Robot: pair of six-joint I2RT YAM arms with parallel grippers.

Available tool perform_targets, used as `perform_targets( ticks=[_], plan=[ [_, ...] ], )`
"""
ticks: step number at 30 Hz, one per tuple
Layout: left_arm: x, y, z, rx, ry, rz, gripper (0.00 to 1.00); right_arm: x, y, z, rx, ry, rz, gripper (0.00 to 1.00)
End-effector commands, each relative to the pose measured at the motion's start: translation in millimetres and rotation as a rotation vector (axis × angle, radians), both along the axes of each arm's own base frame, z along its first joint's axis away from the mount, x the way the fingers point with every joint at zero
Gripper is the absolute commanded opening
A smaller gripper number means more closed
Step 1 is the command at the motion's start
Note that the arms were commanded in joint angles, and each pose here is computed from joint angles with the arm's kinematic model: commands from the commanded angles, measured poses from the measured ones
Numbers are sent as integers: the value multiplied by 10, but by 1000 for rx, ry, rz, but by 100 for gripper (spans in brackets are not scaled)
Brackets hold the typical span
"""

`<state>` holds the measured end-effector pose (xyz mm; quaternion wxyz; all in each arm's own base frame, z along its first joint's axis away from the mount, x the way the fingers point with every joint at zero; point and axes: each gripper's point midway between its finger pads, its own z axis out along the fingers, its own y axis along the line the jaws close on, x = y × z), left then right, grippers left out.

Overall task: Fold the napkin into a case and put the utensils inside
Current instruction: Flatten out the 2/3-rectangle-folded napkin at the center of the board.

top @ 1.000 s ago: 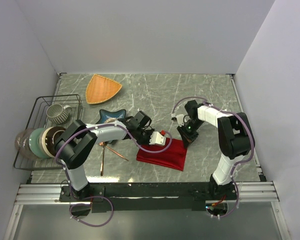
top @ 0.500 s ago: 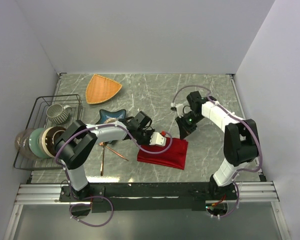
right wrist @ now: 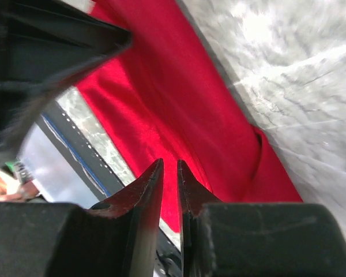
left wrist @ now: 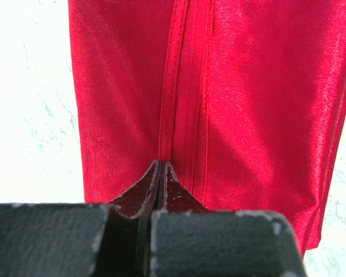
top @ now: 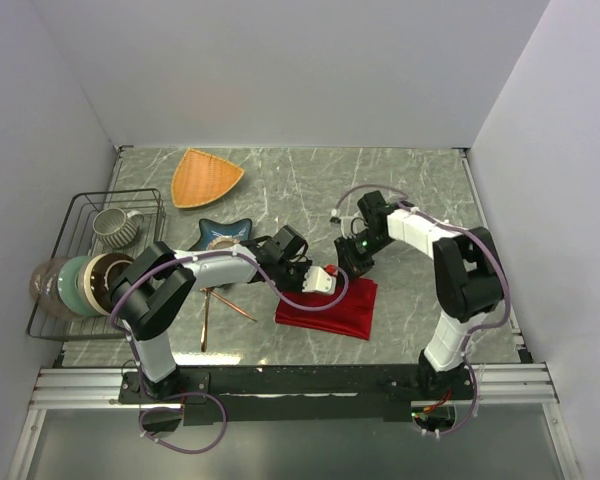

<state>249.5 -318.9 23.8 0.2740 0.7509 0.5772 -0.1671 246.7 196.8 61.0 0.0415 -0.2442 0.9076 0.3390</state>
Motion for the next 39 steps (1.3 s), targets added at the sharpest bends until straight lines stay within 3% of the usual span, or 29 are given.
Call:
perform_targets(
  ticks=[1,10,13,14,19,23,33,36,39],
  plan=[
    [-100,95,-181,64,69,56,1,-31,1,-283,-50,74,-55,23],
    [-29,182,-193,84,62,118,1,315,-166,-588,-224,2,-99,24],
    [37,146,-32,25,82,156,4,410,-213,-618,-251,-49,-83,24],
    [75,96,67,-21,81,166,12,415,-221,-616,-253,-57,-79,23],
    [151,-75,705,-259,148,254,32,354,-207,-542,-229,-97,-43,23],
    [215,-132,766,-284,163,313,54,281,-149,-474,-194,-102,-25,23],
    [194,-253,329,-153,197,289,57,233,-155,-442,-186,-103,-23,23],
    [137,-252,187,-96,220,293,52,254,-118,-345,-159,-119,-36,25],
    [66,-201,56,-40,223,276,40,276,-72,-160,-110,-119,-67,28]
  ],
)
